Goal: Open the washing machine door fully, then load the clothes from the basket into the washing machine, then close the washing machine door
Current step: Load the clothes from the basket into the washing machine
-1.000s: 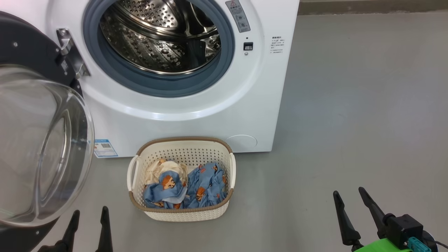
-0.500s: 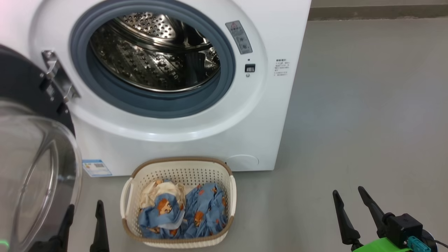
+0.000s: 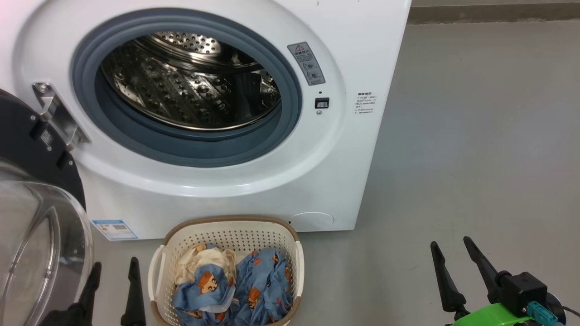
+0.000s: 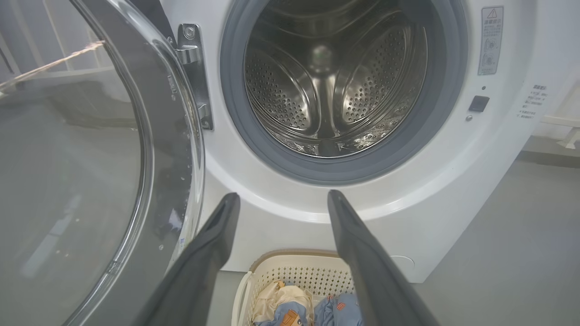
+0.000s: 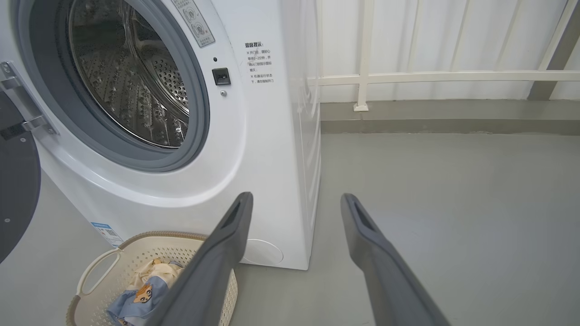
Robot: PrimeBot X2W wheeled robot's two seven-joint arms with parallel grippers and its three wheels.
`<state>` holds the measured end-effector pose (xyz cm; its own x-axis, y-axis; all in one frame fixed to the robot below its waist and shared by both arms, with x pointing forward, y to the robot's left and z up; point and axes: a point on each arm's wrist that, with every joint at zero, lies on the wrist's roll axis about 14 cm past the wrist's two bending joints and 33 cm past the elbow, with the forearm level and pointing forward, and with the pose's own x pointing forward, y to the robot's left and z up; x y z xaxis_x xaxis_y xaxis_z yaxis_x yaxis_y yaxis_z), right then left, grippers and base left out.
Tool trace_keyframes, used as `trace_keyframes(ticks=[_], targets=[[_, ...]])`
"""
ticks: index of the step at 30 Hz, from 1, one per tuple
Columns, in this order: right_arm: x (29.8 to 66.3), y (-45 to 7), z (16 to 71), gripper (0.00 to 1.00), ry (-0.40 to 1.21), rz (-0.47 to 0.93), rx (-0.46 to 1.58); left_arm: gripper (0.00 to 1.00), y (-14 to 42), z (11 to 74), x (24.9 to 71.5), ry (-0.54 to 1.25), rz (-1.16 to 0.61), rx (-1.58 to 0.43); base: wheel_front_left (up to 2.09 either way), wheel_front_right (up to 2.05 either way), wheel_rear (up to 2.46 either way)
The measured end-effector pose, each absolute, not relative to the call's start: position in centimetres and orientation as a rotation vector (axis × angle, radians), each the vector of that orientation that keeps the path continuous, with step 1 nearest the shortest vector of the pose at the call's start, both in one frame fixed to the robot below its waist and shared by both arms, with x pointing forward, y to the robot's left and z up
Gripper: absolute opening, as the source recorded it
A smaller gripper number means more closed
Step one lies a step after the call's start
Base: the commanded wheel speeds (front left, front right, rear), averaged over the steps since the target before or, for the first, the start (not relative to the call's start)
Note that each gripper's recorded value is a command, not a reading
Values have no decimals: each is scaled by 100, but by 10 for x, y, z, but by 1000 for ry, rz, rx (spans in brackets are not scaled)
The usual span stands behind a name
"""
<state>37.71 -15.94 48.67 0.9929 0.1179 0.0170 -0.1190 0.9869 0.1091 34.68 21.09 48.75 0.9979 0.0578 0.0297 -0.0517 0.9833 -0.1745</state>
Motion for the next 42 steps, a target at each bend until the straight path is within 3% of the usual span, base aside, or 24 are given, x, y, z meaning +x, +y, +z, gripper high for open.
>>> trace_keyframes(ticks=[24, 42], targets=[[379, -169, 454, 100, 82, 83, 129, 100, 196, 463, 356, 46, 17, -182, 0, 0, 0], [403, -159, 399, 100, 230, 109, 132, 100, 176, 417, 401, 165, -20, -237, 0, 0, 0]])
